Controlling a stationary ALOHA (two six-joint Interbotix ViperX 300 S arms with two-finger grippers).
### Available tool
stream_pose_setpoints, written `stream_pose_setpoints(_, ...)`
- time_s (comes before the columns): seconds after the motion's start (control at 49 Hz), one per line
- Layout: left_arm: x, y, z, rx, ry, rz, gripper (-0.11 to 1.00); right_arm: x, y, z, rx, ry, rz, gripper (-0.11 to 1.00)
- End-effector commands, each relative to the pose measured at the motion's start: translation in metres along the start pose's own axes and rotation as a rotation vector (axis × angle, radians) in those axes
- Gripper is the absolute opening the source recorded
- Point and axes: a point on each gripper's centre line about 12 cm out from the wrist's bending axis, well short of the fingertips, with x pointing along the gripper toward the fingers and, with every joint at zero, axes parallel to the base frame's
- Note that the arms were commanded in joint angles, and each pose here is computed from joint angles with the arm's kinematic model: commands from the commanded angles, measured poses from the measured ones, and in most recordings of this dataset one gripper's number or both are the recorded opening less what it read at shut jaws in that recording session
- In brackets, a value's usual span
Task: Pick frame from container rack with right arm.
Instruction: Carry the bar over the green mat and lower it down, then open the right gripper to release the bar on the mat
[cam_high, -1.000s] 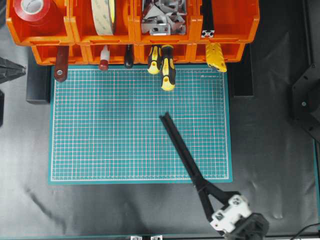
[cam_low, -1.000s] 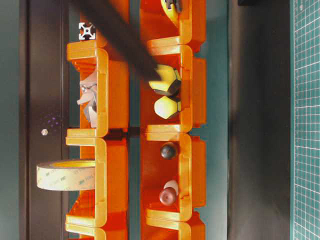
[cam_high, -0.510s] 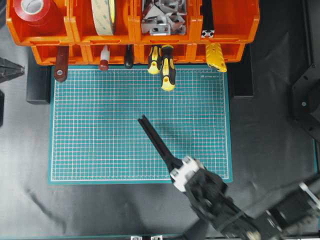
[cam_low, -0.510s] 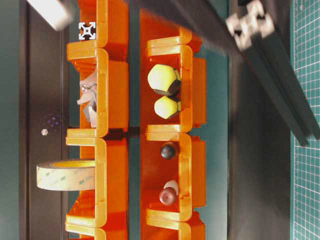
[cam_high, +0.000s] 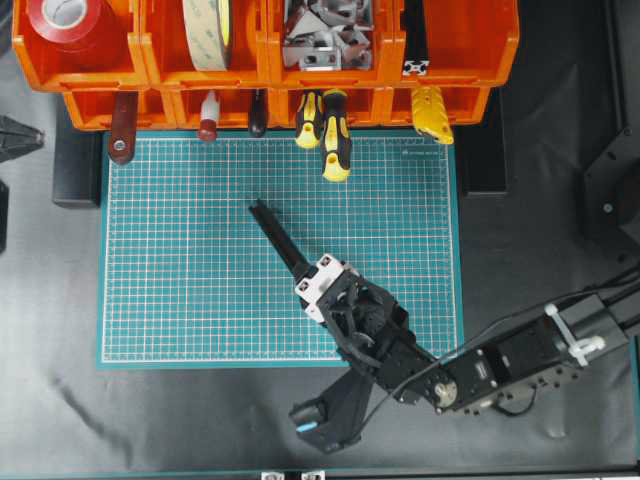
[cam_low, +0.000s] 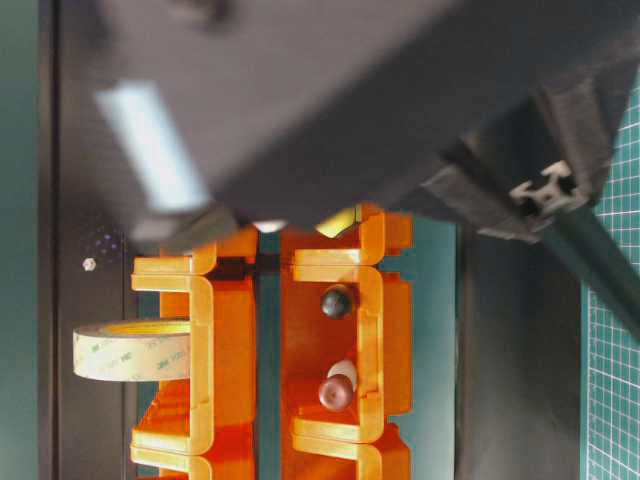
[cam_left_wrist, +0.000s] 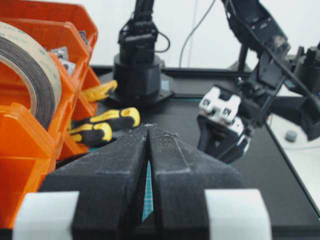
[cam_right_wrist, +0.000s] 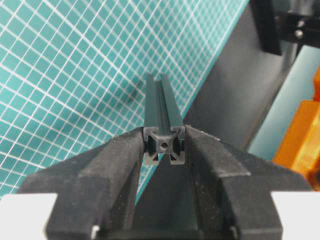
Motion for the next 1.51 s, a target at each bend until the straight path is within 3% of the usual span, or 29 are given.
stream_pose_setpoints(0.0, 0.001, 0.0, 0.014, 0.002, -0.035, 0.0, 0.0, -0.003, -0.002, 0.0, 0.015, -0.026, 0.008, 0.25)
stream_pose_setpoints(0.53, 0.001, -0.001, 0.014, 0.001, -0.035, -0.003, 0.0, -0.002, 0.013, 0.006, 0.078, -0.077, 0.117, 0.26)
stream_pose_setpoints(0.571, 0.001, -0.001, 0.014, 0.001, -0.035, -0.003, 0.0, -0.002, 0.014, 0.006, 0.08, -0.081, 0.124, 0.3)
stream_pose_setpoints(0.755, 0.001, -0.001, 0.014, 0.003, -0.034, -0.003, 0.0, 0.0, 0.018, 0.007, 0.091, -0.075, 0.145, 0.72)
stream_pose_setpoints(0.816, 0.001, -0.001, 0.014, 0.001, -0.034, -0.003, 0.0, 0.0, 0.019, 0.008, 0.1, -0.072, 0.155, 0.79)
stream_pose_setpoints(0.918, 0.001, -0.001, 0.015, 0.003, -0.037, -0.003, 0.0, -0.001, 0.021, 0.008, 0.128, -0.068, 0.182, 0.82)
stream_pose_setpoints(1.163, -0.001, -0.001, 0.016, 0.003, -0.043, -0.007, 0.0, -0.007, 0.031, 0.008, 0.346, -0.046, 0.298, 0.82)
stream_pose_setpoints(1.489, -0.003, -0.001, 0.015, 0.0, -0.021, -0.004, 0.0, -0.04, -0.008, -0.009, 0.727, -0.111, 0.316, 0.85)
